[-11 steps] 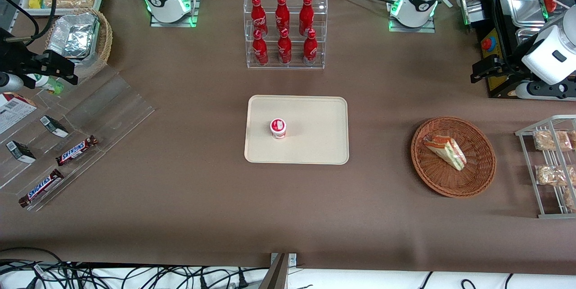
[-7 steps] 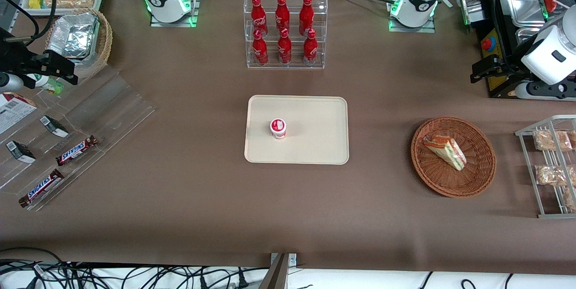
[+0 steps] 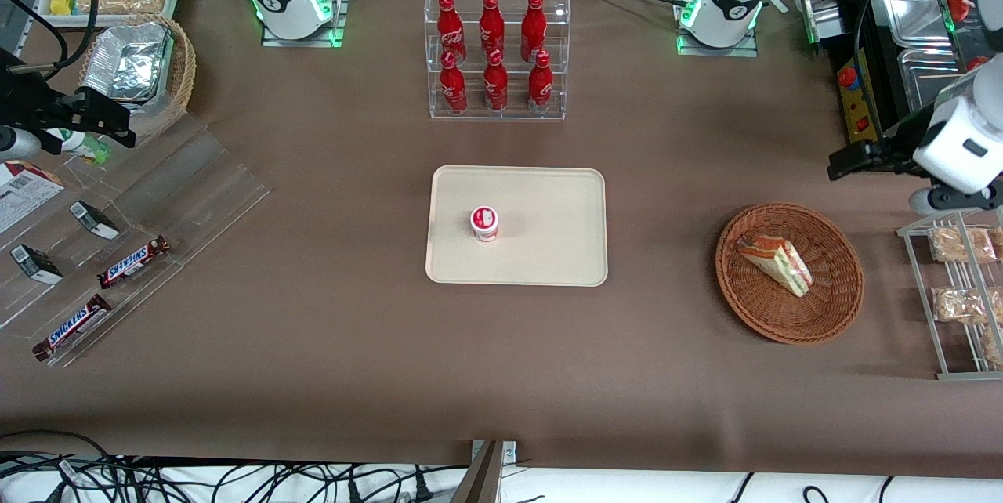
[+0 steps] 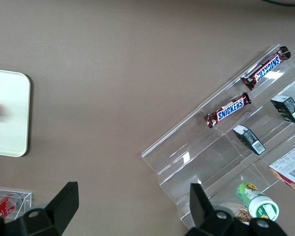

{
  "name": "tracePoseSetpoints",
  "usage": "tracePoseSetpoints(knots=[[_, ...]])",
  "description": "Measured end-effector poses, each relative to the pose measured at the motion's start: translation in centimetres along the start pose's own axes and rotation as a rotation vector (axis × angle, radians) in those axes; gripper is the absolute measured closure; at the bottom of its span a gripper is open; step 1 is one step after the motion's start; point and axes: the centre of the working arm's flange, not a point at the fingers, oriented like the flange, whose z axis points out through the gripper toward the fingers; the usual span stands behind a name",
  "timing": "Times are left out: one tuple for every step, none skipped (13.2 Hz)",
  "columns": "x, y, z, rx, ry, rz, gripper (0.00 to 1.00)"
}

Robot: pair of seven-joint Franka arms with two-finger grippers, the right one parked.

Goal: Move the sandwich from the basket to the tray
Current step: 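Move the open left gripper down over the wrapped sandwich in the wicker basket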

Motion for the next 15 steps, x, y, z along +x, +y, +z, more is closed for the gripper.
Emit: tracePoseSetpoints(knots=[[0.8, 0.1, 1.5, 0.007, 0.016, -0.059, 0.0], [1.5, 0.1, 3.3, 0.024, 0.032, -0.102, 0.0], [2.0, 0.1, 5.0, 0.035, 0.043, -0.132, 0.0], [2.2, 0.1, 6.6, 0.038, 0.052, -0.163, 0.0], [2.4, 0.0, 7.9, 0.037, 0.06, -0.198, 0.0], [2.5, -0.1, 9.2, 0.033, 0.066, -0.237, 0.0], [2.6, -0.1, 10.4, 0.027, 0.076, -0.275, 0.0], [2.7, -0.1, 11.7, 0.021, 0.084, -0.307, 0.0], [2.8, 0.0, 13.1, 0.014, 0.09, -0.337, 0.0], [3.0, 0.1, 14.5, 0.004, 0.103, -0.376, 0.0], [3.2, 0.2, 15.9, -0.008, 0.116, -0.414, 0.0], [3.3, 0.3, 17.3, -0.014, 0.116, -0.444, 0.0], [3.4, 0.3, 18.6, -0.014, 0.109, -0.466, 0.0], [3.6, 0.2, 19.7, -0.016, 0.105, -0.484, 0.0], [3.9, 0.1, 20.4, -0.02, 0.105, -0.5, 0.0]])
